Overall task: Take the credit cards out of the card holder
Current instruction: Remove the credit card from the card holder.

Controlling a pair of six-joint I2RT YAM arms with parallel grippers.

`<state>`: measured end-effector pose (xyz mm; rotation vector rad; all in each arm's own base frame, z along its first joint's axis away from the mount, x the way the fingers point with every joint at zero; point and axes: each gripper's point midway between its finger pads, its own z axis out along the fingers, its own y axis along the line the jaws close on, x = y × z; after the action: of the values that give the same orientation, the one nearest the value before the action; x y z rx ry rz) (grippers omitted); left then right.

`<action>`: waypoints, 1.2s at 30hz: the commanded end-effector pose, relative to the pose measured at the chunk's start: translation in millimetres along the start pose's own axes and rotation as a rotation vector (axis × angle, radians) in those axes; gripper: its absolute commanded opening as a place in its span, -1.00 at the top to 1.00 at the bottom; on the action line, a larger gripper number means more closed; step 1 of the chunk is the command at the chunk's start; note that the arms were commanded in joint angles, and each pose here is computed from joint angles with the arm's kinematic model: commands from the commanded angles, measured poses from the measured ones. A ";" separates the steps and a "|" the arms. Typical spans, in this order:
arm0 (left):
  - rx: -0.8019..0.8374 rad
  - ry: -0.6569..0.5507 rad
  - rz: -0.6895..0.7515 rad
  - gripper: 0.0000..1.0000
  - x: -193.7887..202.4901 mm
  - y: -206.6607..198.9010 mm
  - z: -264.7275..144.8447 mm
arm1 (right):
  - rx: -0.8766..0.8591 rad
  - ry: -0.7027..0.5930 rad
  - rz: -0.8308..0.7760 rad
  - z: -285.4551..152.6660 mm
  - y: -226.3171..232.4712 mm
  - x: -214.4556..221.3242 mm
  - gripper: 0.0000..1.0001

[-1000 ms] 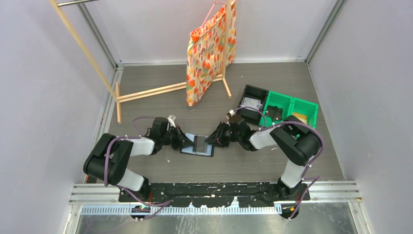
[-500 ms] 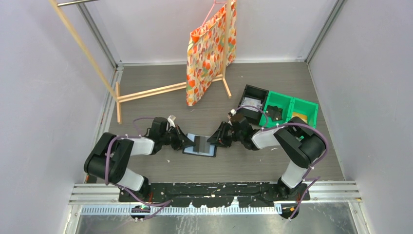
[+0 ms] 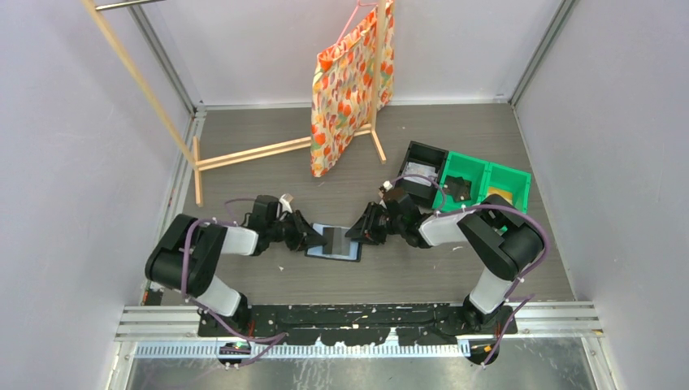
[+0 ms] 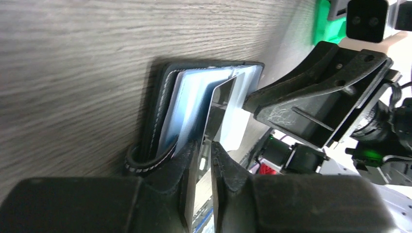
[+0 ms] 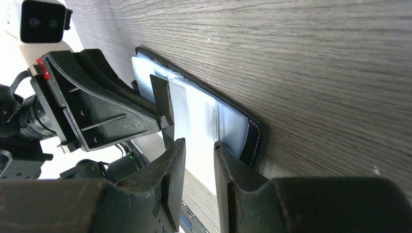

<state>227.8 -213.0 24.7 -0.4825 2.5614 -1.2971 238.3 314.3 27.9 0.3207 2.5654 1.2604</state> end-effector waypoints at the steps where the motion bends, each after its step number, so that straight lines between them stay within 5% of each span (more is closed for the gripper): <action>1: 0.126 0.032 -0.025 0.58 -4.7 -20.8 8.6 | 0.147 0.012 0.001 -2.4 -38.4 7.3 0.31; 18: 0.014 0.023 0.053 0.20 -3.8 1.5 10.5 | 0.153 0.010 -0.008 -2.7 -35.8 5.2 0.31; 32: 0.195 0.065 0.101 0.59 6.0 -17.6 17.4 | 0.154 0.021 0.003 0.5 -37.6 7.2 0.31; 36: 0.205 0.061 0.097 0.92 4.4 -20.9 17.2 | 0.155 0.024 0.001 0.5 -37.6 8.5 0.31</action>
<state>230.5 -235.1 24.2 -0.3235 2.4799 -1.5056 238.7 314.3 27.9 0.3083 2.5818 1.2426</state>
